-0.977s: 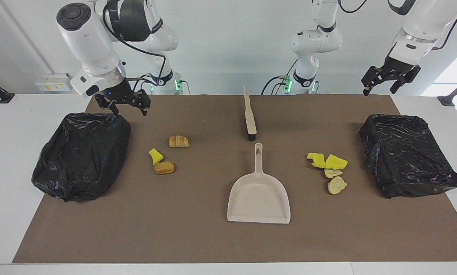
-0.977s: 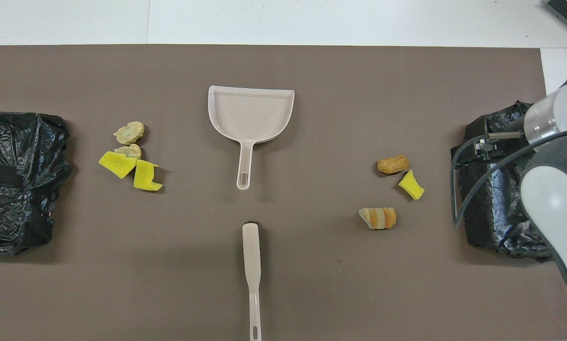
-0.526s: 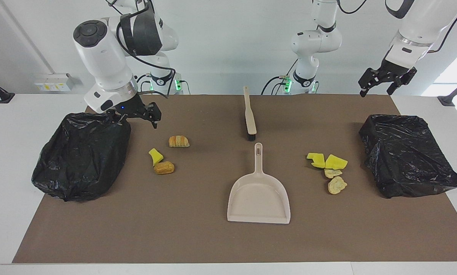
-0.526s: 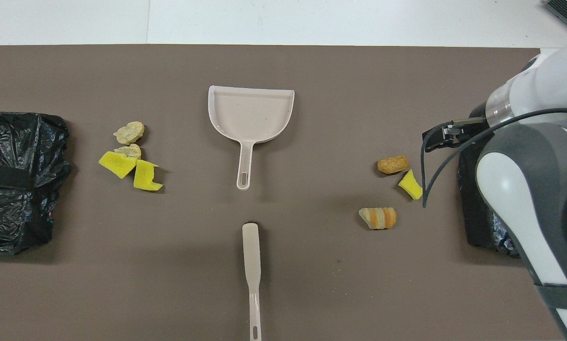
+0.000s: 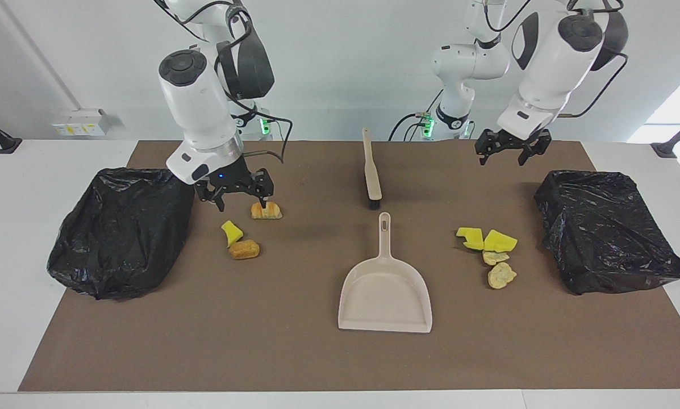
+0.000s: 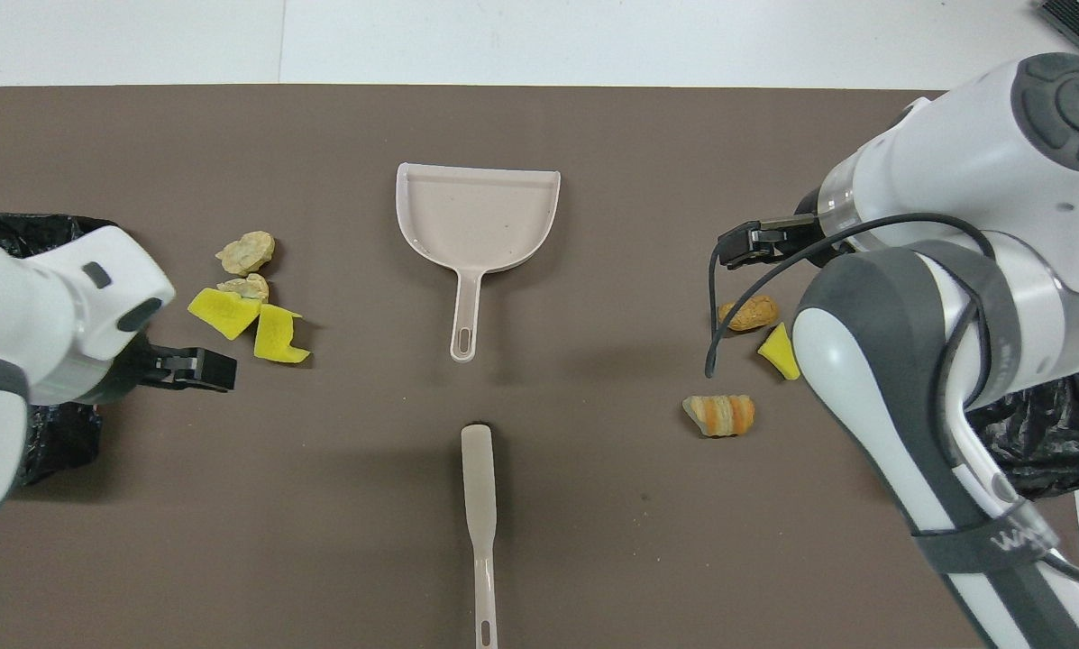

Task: Sweep and dump trash in bin

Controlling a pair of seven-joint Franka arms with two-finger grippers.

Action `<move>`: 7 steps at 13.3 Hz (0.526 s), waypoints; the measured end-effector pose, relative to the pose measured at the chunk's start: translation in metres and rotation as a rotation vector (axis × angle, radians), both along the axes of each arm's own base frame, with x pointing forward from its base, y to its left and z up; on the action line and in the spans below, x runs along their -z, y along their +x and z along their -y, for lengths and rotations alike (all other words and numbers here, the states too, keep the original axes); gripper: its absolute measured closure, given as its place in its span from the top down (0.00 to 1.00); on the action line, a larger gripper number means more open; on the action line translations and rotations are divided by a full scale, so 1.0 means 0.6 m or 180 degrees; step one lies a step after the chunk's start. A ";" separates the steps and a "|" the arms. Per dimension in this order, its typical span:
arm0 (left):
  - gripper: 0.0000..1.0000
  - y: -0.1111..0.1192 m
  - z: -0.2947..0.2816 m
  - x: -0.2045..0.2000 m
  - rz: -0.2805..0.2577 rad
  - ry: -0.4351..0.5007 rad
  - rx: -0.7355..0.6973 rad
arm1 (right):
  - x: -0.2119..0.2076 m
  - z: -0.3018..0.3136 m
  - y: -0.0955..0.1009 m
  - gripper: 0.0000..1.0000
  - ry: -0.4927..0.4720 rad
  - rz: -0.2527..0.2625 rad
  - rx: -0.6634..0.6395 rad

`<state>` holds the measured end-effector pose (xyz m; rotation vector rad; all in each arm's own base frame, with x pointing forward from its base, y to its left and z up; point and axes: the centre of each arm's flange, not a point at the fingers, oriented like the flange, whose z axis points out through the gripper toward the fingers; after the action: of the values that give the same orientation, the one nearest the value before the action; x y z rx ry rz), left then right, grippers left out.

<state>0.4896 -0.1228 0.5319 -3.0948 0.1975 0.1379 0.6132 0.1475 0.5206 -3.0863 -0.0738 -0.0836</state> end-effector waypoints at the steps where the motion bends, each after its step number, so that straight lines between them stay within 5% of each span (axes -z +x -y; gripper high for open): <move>1: 1.00 -0.016 0.032 0.017 -0.0035 -0.0010 0.0095 | 0.008 -0.013 0.001 1.00 0.0005 0.0000 -0.0015; 7: 1.00 -0.170 0.248 0.134 -0.0034 -0.0021 0.0370 | 0.056 -0.076 0.002 1.00 0.0068 0.0024 -0.0132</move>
<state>0.3875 -0.2716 0.4512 -3.0796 0.3777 0.1503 0.6143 0.1933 0.4870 -3.0615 -0.1362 -0.0935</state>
